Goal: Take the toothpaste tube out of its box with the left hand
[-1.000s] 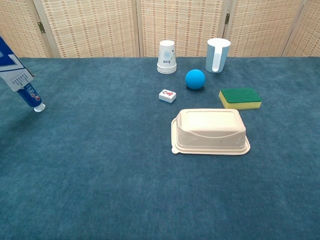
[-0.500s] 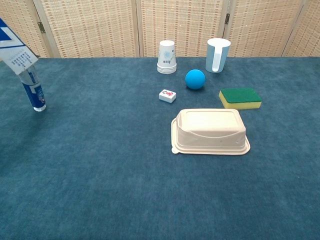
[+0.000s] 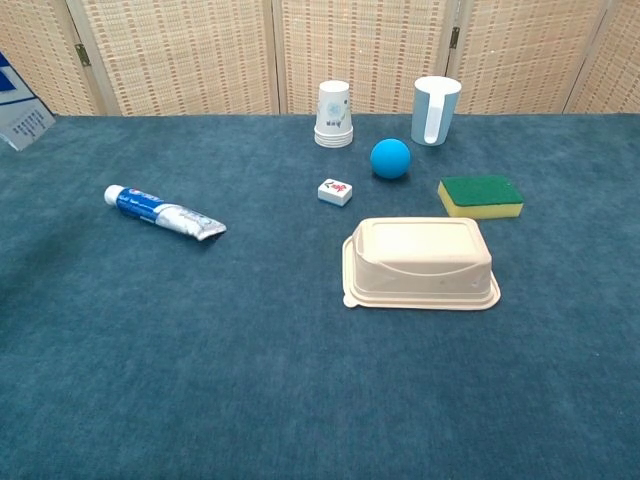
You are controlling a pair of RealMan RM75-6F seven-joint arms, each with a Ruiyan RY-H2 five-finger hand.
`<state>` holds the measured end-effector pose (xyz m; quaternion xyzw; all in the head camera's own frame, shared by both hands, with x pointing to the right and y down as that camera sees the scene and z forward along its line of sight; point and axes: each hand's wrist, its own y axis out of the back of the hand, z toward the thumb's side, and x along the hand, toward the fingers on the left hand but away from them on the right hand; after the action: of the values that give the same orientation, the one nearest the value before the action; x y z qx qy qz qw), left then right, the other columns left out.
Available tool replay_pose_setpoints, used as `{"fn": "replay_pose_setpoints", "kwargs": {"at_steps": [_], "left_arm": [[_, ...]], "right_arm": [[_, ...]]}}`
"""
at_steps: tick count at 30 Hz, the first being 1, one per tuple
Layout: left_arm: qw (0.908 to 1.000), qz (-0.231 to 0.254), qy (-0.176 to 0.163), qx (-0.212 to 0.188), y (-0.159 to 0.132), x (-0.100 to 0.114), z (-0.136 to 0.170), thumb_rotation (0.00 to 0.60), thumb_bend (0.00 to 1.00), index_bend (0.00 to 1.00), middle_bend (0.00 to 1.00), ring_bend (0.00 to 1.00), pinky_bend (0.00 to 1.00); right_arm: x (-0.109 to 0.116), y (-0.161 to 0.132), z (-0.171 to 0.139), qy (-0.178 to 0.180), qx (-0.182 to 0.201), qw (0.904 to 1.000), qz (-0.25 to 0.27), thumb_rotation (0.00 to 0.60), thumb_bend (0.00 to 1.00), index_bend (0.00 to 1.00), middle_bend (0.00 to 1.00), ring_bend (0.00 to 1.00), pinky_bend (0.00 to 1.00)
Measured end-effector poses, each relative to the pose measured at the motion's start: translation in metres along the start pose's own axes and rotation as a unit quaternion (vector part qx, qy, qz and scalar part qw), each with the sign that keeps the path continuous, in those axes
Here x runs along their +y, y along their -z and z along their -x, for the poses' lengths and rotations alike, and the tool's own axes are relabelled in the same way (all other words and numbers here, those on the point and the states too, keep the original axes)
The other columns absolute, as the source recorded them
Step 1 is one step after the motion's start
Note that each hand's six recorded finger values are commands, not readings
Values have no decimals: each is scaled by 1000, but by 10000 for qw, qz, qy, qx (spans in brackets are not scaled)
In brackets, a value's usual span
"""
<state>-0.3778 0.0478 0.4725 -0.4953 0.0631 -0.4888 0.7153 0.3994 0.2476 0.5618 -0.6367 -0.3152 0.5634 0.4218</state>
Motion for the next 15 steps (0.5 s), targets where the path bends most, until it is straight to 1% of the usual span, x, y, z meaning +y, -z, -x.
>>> {"fn": "replay_pose_setpoints", "kwargs": {"at_steps": [4, 9, 11, 13, 15], "left_arm": [[9986, 515, 77, 94, -5, -25, 0, 600, 153, 390, 456, 343, 432], [9925, 1178, 215, 248, -10, -66, 2, 600, 151, 379, 448, 327, 418], [9885, 1451, 271, 315, -12, -83, 4, 600, 150, 375, 446, 319, 412], [9843, 1703, 294, 370, -15, -95, 5, 600, 151, 375, 445, 315, 409], [9782, 2009, 314, 422, -20, -108, 6, 600, 151, 369, 439, 310, 403]], "right_arm": [[1, 1, 0, 9, -11, 10000, 13, 600, 128, 0, 0, 0, 0], [0, 2, 1, -5, -30, 10000, 17, 600, 128, 0, 0, 0, 0], [0, 2, 2, -11, -27, 10000, 10, 600, 128, 0, 0, 0, 0], [-1, 1, 2, -26, -29, 10000, 8, 600, 127, 0, 0, 0, 0], [-2, 1, 3, -42, -33, 10000, 1, 600, 127, 0, 0, 0, 0]]}}
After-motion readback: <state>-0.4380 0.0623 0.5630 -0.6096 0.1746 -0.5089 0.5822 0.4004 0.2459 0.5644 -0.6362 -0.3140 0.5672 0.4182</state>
